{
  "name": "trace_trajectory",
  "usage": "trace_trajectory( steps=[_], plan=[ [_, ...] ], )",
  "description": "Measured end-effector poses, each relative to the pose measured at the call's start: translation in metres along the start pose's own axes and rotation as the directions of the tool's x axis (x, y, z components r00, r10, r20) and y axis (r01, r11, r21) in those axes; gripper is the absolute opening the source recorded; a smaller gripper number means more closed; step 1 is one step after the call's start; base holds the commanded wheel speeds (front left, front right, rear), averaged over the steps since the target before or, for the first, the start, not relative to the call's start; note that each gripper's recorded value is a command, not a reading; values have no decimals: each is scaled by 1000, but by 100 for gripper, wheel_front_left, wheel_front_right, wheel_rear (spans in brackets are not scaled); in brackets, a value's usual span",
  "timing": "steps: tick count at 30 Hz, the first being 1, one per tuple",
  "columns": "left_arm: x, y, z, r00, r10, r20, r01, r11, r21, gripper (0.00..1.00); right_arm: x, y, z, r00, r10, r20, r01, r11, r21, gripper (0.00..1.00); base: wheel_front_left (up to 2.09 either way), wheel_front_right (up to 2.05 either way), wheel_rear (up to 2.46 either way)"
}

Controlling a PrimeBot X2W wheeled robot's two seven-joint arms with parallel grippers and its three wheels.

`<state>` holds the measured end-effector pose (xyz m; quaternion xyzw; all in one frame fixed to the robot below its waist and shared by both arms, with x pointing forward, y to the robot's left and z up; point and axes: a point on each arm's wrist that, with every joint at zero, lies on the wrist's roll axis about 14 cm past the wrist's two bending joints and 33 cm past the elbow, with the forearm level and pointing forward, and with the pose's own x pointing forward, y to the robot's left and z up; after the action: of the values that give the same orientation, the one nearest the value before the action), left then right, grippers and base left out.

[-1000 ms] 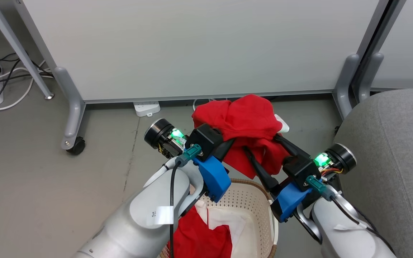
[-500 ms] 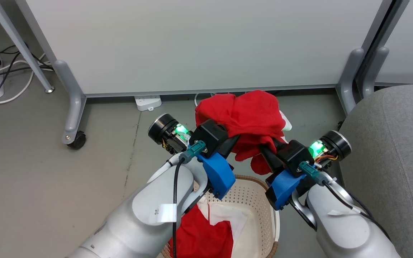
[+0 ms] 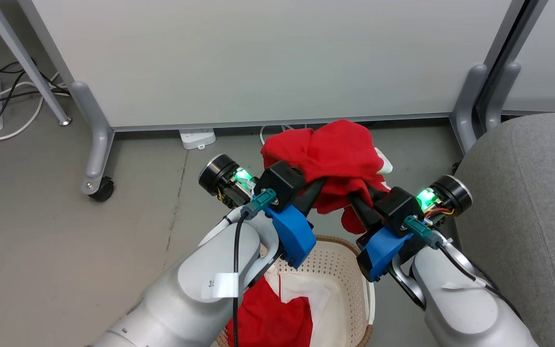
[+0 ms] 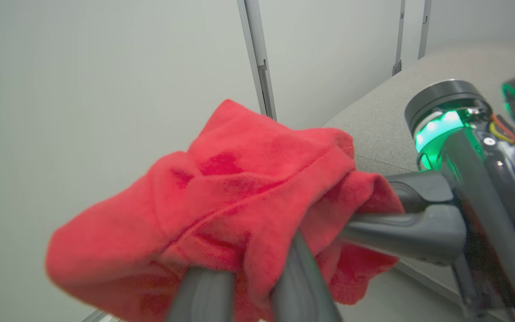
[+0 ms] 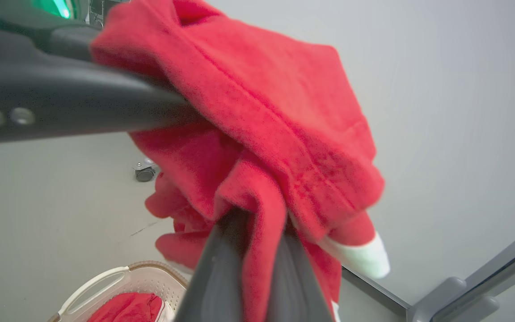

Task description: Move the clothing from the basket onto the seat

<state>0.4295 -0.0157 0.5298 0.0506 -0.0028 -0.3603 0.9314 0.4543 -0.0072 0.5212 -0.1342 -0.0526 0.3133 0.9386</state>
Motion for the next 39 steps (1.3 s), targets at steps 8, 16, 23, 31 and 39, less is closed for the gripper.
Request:
trace_trajectory(
  steps=[8,16,23,31,39],
  plan=[
    [1,0,-3,1000,5,-8,-5,1000,-1,100,0,-1,2,1000,-8,9,8,1000,15,0,0,0,0],
    [6,-2,-6,1000,-5,-13,5,1000,-7,100,-5,-14,0,998,-57,12,57,997,49,0,0,0,0],
    [16,-9,-5,999,-31,6,31,999,-14,100,-17,-50,-4,984,-176,19,174,980,93,0,0,0,0],
    [34,-36,-3,993,-112,49,114,992,-49,100,-52,-105,-11,939,-345,13,342,935,90,0,0,0,0],
    [50,-73,-9,971,-228,77,233,970,-64,100,-102,-157,-15,859,-512,6,511,858,60,0,0,0,0]
  ],
)
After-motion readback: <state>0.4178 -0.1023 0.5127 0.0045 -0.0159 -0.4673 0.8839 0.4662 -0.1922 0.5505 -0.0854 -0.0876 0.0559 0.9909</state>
